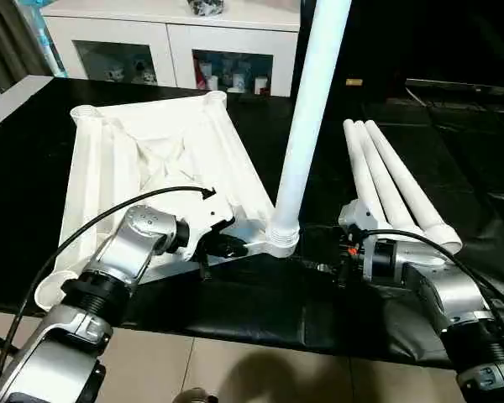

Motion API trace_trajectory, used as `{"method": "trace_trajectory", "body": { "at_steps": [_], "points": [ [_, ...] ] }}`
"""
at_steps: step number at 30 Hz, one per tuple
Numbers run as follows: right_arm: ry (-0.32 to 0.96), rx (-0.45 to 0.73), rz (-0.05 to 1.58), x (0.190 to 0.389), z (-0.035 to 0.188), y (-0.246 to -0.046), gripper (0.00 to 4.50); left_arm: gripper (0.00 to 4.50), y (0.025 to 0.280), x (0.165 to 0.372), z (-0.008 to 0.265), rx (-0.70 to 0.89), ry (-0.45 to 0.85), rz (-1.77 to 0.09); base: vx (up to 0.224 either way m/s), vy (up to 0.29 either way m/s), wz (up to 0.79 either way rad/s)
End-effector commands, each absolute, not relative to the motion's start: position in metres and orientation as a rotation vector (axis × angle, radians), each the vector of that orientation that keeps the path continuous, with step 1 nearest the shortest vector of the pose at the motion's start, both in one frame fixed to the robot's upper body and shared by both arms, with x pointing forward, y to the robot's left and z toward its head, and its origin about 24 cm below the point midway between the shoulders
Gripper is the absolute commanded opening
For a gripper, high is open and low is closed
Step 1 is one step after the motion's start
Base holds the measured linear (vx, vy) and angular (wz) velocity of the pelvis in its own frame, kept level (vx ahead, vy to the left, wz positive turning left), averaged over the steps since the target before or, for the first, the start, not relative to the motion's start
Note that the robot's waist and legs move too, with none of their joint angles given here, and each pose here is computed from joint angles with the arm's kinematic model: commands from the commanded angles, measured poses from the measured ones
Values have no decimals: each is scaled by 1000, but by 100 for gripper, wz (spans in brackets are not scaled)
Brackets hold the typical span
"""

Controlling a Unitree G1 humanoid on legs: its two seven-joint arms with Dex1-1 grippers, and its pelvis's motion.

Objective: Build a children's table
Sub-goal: Rotate leg to tighten

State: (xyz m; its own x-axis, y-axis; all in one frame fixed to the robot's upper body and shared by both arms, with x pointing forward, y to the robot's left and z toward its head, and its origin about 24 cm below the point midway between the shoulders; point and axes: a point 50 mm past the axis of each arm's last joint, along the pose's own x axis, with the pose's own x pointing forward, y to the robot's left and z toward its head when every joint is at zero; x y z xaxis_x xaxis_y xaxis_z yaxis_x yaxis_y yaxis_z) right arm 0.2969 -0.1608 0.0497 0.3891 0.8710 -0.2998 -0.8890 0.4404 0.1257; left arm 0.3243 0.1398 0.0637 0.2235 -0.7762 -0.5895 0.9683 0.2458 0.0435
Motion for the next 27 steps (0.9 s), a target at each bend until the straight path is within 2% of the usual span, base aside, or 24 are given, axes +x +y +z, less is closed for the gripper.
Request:
{"method": "trace_trajectory", "body": {
  "at_steps": [1, 5, 7, 18, 19, 22, 24, 27],
  "points": [
    [315, -103, 1139, 301, 61, -161, 450, 4, 141, 319, 63, 500, 524, -1343, 0, 0, 0],
    [319, -133, 1190, 302, 64, -160, 450, 4, 141, 312, 64, 490, 534, -1439, 0, 0, 0],
    [327, -174, 1268, 301, 66, -156, 450, 4, 140, 306, 64, 501, 551, -1515, 0, 0, 0],
    [344, -228, 1384, 303, 64, -140, 450, 4, 137, 298, 62, 546, 563, -1609, 0, 0, 0],
    [345, -228, 1389, 304, 64, -139, 420, 0, 136, 297, 62, 549, 563, -1614, 0, 0, 0],
    [347, -216, 1399, 304, 64, -137, 410, 0, 135, 297, 62, 552, 562, -1618, 0, 0, 0],
    [352, -204, 1413, 303, 63, -136, 377, 0, 134, 297, 62, 555, 560, -1620, 0, 0, 0],
    [358, -194, 1423, 302, 61, -135, 358, 0, 134, 296, 61, 558, 561, -1622, 0, 0, 0]
  ]
}}
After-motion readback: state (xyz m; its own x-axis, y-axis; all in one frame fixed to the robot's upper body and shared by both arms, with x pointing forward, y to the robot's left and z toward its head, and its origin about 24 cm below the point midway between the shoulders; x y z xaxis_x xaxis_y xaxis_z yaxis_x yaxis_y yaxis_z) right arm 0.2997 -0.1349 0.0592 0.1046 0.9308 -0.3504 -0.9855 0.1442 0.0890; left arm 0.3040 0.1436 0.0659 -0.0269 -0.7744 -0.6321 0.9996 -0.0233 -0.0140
